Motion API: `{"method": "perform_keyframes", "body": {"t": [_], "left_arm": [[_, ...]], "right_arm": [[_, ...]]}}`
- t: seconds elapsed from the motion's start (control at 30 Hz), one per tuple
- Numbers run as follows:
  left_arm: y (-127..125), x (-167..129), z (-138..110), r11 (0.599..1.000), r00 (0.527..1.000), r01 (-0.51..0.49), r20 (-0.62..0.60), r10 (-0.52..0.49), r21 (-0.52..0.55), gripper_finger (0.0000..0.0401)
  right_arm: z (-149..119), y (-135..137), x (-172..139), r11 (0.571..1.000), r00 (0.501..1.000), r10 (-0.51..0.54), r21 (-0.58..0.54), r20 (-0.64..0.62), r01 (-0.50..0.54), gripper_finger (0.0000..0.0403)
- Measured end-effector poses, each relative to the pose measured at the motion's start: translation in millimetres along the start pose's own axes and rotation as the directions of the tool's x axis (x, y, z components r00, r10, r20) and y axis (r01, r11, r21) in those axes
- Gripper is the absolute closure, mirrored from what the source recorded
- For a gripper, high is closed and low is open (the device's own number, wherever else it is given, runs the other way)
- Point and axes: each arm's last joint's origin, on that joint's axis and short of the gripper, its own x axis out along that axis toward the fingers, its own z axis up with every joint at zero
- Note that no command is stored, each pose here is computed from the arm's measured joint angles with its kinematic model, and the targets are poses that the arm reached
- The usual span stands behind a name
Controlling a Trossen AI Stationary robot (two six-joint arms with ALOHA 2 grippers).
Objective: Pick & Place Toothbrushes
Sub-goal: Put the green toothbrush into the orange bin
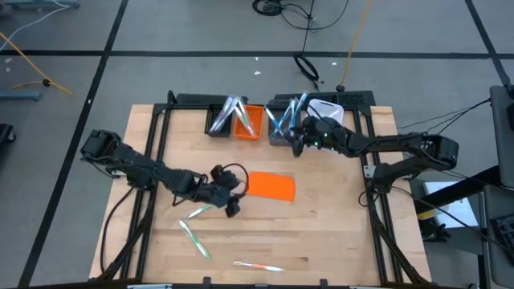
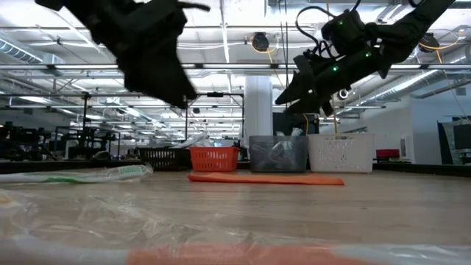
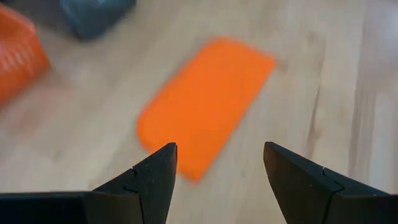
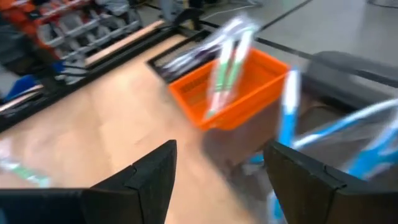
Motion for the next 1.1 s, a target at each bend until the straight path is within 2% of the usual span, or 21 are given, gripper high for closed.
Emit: {"method": "perform_keyframes", "body": {"t": [0.17, 0.37, 0.5, 0.73, 1.1], "left_arm": [[0.9, -5.0, -18.6, 1.0, 0.984, -0.007, -0.177, 0.004, -0.015, 0.0162], [5.9, -12.1, -34.7, 0.993, 0.949, -0.11, -0.302, 0.092, -0.043, 0.0162], [8.5, -15.4, -40.4, 0.987, 0.929, -0.156, -0.347, 0.13, -0.047, 0.0162], [5.5, -13.2, -51.4, 0.985, 0.902, -0.169, -0.406, 0.149, -0.014, 0.0162], [0.6, 10.4, -77.7, 0.976, 0.837, -0.215, -0.506, 0.208, 0.045, 0.0162]], "right_arm": [[-8.5, 21.6, -2.3, 0.995, 0.996, 0.092, -0.027, 0.011, -0.092, 0.0176], [-18.2, 52.9, -8.6, 0.973, 0.974, 0.225, -0.053, 0.025, -0.224, 0.0177], [-23.4, 74.4, -14.9, 0.947, 0.949, 0.315, -0.078, 0.031, -0.312, 0.0177], [-31.7, 103.8, -27.3, 0.895, 0.899, 0.436, -0.127, 0.038, -0.428, 0.0177], [-38.8, 127.1, -40.7, 0.835, 0.844, 0.534, -0.185, 0.045, -0.519, 0.0177]]}}
